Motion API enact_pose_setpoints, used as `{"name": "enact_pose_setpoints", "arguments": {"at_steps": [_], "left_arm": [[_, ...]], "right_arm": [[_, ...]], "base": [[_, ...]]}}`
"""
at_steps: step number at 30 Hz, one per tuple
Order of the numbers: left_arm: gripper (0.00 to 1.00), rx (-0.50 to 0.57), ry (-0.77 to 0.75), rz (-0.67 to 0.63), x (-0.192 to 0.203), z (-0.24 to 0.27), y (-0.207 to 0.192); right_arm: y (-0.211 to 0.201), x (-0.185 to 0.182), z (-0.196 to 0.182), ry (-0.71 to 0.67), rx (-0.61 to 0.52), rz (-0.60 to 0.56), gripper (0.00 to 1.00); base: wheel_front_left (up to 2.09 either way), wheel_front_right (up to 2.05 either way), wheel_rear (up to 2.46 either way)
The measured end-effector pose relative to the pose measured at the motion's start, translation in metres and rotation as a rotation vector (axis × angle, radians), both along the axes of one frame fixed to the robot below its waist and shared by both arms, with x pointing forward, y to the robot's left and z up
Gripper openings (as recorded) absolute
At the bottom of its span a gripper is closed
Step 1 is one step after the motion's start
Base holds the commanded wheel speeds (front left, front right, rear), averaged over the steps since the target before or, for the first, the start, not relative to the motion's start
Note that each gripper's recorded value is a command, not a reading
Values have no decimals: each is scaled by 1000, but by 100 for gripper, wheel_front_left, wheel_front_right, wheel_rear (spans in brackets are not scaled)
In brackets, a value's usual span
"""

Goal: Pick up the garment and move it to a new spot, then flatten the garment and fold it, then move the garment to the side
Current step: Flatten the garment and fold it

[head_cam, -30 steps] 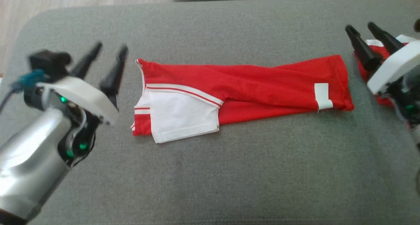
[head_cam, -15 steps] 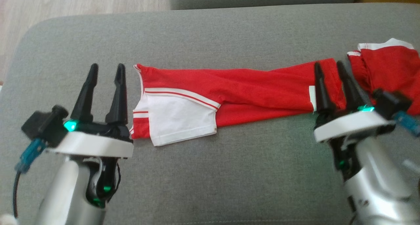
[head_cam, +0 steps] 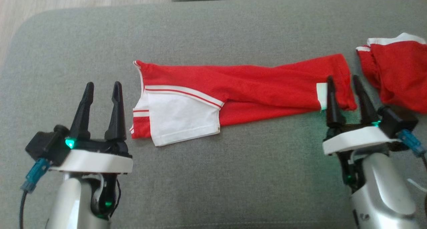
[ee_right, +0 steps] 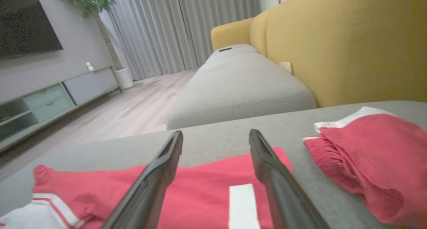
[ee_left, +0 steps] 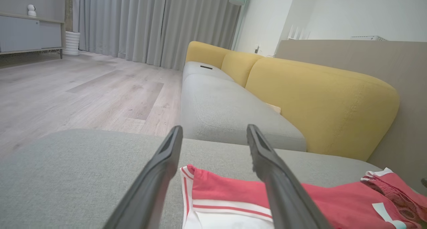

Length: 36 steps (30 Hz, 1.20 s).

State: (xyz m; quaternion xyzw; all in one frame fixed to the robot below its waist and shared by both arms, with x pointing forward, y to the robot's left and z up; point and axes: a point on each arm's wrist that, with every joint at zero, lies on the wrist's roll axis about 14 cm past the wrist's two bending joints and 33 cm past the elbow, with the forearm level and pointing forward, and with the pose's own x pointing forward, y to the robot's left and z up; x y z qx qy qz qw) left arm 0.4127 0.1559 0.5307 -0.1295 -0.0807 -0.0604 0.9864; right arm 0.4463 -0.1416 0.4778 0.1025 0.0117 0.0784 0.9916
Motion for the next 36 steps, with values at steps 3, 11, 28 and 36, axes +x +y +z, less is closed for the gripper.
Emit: {"name": "enact_pose_setpoints", "arguments": {"at_steps": [3, 11, 28, 36], "left_arm": [[100, 7, 15, -6, 4, -6, -2], [100, 6, 56, -28, 6, -20, -10], [100, -3, 90, -15, 8, -31, -5], [100, -7, 86, -34, 9, -29, -12]], "right_arm": [[-14, 4, -21, 61, -67, -33, 100], [-36, 25, -57, 200, -137, -94, 100], [-53, 25, -115, 434, -91, -177, 100], [-38, 27, -109, 422, -60, -141, 0]], "base": [[0, 0, 0], [0, 0, 0], [0, 0, 0], [0, 0, 0]]}}
